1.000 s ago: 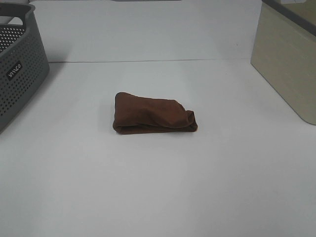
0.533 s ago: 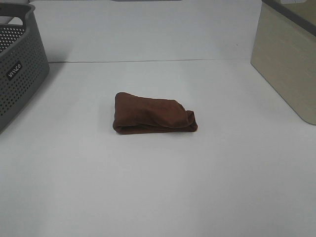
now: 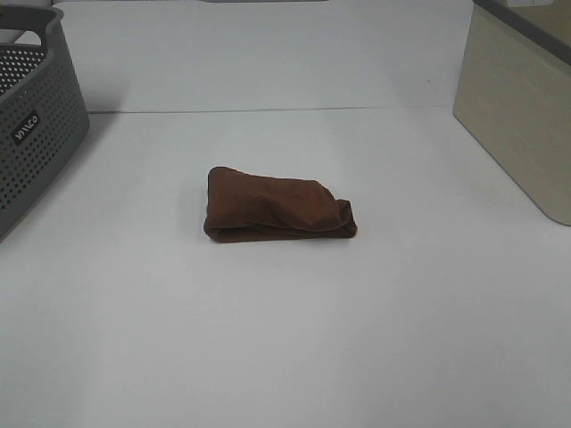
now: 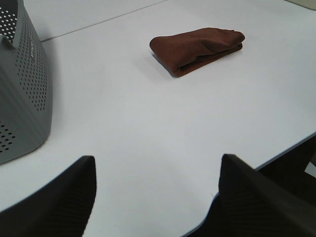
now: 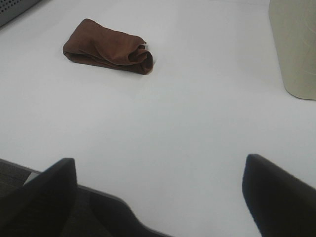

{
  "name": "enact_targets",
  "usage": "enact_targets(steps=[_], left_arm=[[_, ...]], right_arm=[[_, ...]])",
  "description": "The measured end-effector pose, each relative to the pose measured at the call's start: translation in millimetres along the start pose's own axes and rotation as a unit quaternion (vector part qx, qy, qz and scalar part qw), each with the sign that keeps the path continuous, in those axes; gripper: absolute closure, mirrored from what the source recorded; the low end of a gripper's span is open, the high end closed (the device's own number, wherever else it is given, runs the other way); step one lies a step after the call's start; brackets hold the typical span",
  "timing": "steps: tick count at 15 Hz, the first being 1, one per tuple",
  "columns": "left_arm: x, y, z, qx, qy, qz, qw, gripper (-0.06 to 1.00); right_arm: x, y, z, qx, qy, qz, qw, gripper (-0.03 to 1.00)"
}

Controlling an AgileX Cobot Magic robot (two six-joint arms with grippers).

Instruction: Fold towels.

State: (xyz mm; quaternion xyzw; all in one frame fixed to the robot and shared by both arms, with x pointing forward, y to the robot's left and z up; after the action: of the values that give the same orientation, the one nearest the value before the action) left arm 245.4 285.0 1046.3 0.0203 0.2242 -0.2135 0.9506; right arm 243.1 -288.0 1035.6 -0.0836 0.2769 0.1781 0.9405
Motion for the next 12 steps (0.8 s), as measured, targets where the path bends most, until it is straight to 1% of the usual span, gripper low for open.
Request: enact_targets(steps=[3,4,5,6,7,8,10,12], left_arm=[[0.1,0.1,0.1,-0.002,0.000,0.005,1.000,0.27],[0.7,1.0,0.4,-0.017,-0.002,0.035,0.999,0.27],[1.1,1.7,0.6,-0.028,-0.004,0.057,0.998,0.27],[1.5,2.4,0.9,-0.040,-0.005,0.082,0.996,0.27],[1.9,3.2,1.1,-0.052,-0.007,0.108,0.993,0.27],[2.2,3.8,1.3,-0.061,-0.008,0.125,0.990,0.27],[2.4,4.3,1.4,-0.068,-0.009,0.140,0.988,0.27],[2.4,4.3,1.4,-0.068,-0.009,0.140,0.988,0.27]], right_arm=[[0.0,0.2,0.0,0.000,0.000,0.001,1.000,0.12],[0.0,0.2,0.0,0.000,0.000,0.001,1.000,0.12],[0.1,0.2,0.1,0.005,0.000,-0.005,1.000,0.12],[0.4,0.0,0.3,0.014,0.001,-0.019,1.000,0.12],[0.8,-0.4,0.6,0.029,0.002,-0.039,0.999,0.12],[1.2,-1.0,0.8,0.045,0.004,-0.063,0.997,0.12],[1.8,-1.9,1.2,0.068,0.006,-0.098,0.993,0.12],[2.0,-2.2,1.4,0.077,0.007,-0.112,0.991,0.12]])
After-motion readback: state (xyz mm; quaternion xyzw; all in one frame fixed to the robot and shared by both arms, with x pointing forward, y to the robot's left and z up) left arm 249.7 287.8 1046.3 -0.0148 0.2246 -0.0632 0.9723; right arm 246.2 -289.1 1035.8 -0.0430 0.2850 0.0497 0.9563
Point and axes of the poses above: a point on each arm's last joint axis where the gripper is mounted, x pointing out along that axis toward the gripper, y along the wrist's bending axis when the last joint is at zero, z = x × y, the point moved 2 cm from there along x, pointing out along that axis toward the gripper, and after that the axes turned 5 degrees about -x, right-handed, at the moved point
